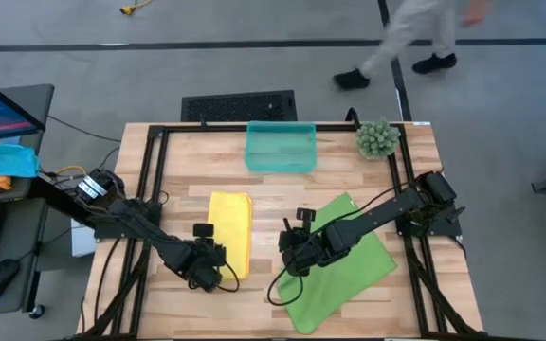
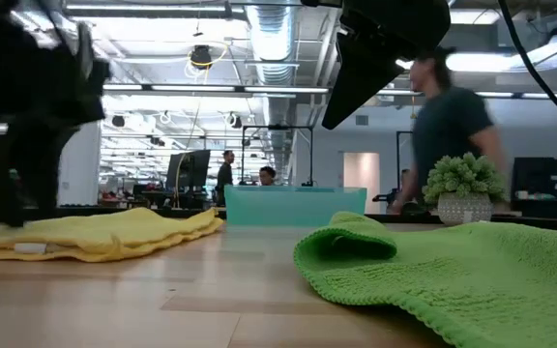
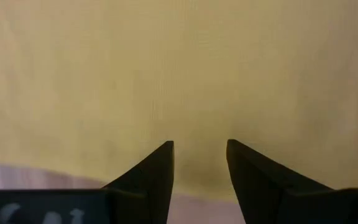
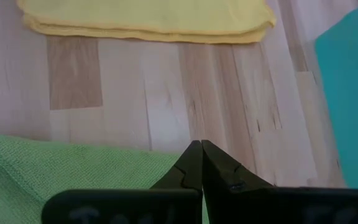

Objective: Roll microfiber towels into tight, uniform cylinder then place into a basket
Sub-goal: Fold the yellow microfiber towel

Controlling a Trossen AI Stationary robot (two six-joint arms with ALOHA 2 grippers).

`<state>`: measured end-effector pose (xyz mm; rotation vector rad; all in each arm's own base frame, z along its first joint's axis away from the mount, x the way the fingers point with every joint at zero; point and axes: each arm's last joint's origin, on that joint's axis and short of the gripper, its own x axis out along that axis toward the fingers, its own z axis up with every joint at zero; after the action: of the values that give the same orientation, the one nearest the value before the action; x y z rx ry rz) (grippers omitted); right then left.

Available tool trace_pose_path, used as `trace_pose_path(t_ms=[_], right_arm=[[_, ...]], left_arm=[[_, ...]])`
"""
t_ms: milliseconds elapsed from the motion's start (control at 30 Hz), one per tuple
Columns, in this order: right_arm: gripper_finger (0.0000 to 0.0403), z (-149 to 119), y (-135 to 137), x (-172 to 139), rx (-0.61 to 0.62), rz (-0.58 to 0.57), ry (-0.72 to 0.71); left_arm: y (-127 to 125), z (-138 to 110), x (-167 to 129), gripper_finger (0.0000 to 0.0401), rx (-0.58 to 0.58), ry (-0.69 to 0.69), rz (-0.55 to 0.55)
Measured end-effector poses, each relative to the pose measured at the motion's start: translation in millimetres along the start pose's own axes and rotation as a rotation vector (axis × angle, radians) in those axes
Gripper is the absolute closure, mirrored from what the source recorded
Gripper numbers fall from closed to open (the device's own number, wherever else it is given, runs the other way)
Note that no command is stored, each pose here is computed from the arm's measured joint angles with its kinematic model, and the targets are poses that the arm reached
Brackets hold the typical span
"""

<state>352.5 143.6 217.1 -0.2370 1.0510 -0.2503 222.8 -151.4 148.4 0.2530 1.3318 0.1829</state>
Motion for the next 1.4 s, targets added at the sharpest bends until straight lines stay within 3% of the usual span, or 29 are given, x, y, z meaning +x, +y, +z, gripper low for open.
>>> trace_pose_path(t_ms=[367, 633, 900, 1200, 1400], right_arm=[[0.0381, 1, 1, 0, 0.001, 0.004, -0.010], [0.0381, 13, 8, -1, -0.037, 0.064, -0.128], [0.0381, 19, 21, -6, -0.125, 0.125, -0.239], [0.0381, 23, 37, -15, -0.179, 0.221, -0.329], [0.0381, 23, 57, 13, -0.220, 0.335, -0.326]], left_arm=[[-17, -5, -27, 0.0260, 0.023, -0.032, 0.039], [-44, -37, -45, 0.0260, 0.009, -0.041, 0.043], [-69, -61, -59, 0.0260, -0.012, -0.168, 0.008], [-80, -60, -63, 0.0260, -0.024, -0.288, -0.038], [-78, -57, -62, 0.0260, -0.052, -0.267, -0.050]])
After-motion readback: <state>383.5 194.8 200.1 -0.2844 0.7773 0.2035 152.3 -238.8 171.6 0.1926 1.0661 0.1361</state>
